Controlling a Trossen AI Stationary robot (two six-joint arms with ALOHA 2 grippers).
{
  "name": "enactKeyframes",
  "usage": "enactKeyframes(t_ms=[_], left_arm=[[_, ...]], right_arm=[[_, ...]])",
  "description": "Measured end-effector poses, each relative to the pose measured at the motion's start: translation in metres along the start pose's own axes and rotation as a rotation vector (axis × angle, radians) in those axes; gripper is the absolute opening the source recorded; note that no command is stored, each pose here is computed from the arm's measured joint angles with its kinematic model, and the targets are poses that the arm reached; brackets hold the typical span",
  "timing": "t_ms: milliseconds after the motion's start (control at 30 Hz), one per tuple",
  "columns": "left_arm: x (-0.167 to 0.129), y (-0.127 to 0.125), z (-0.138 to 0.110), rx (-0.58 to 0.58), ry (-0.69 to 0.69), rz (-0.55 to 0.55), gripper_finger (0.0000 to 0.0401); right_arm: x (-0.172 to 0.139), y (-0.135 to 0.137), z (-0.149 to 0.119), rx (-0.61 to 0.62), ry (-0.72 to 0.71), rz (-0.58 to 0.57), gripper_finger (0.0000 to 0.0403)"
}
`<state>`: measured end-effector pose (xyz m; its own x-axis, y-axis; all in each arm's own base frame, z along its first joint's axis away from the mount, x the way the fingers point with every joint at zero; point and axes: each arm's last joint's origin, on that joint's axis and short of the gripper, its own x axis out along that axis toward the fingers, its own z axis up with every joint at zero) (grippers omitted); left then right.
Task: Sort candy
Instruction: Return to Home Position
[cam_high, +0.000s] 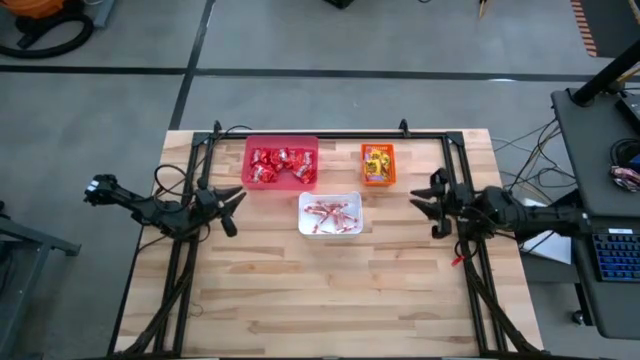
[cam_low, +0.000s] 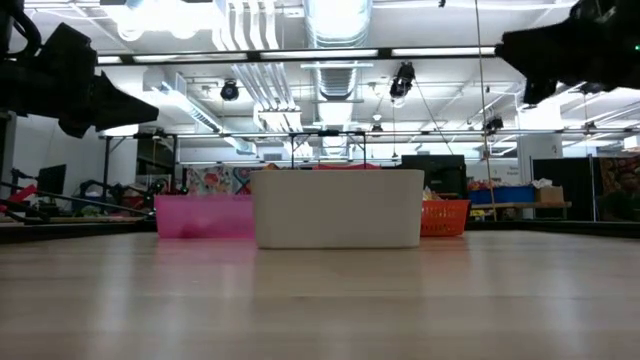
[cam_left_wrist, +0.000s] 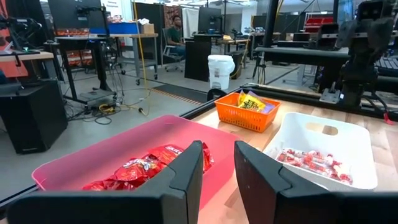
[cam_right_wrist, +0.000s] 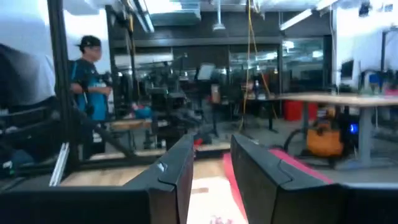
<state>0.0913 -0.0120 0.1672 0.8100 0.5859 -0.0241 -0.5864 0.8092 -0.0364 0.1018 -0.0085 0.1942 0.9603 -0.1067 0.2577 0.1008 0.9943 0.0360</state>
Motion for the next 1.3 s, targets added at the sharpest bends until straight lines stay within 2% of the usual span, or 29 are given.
enactKeyframes(t_ms=[133, 367, 467, 667, 1300], left_arm=[[0.000, 0.000, 0.000, 0.001, 0.001, -0.001, 0.0076], [0.000, -0.001, 0.000, 0.006, 0.004, -0.008, 0.0076], [0.000, -0.001, 0.000, 0.004, 0.003, -0.009, 0.0076], [0.000, -0.001, 0.000, 0.004, 0.003, -0.010, 0.0076], [0.000, -0.001, 0.000, 0.004, 0.004, -0.011, 0.0076]], right_arm=[[-0.009, -0.002, 0.001, 0.027, -0.016, -0.056, 0.0099], [-0.010, -0.002, -0.012, 0.026, 0.120, -0.074, 0.0093], [-0.011, -0.002, -0.021, 0.014, 0.218, -0.051, 0.0093], [-0.011, 0.002, -0.020, -0.124, 0.199, 0.191, 0.0093], [-0.010, 0.000, -0.024, -0.147, 0.234, 0.179, 0.0093]])
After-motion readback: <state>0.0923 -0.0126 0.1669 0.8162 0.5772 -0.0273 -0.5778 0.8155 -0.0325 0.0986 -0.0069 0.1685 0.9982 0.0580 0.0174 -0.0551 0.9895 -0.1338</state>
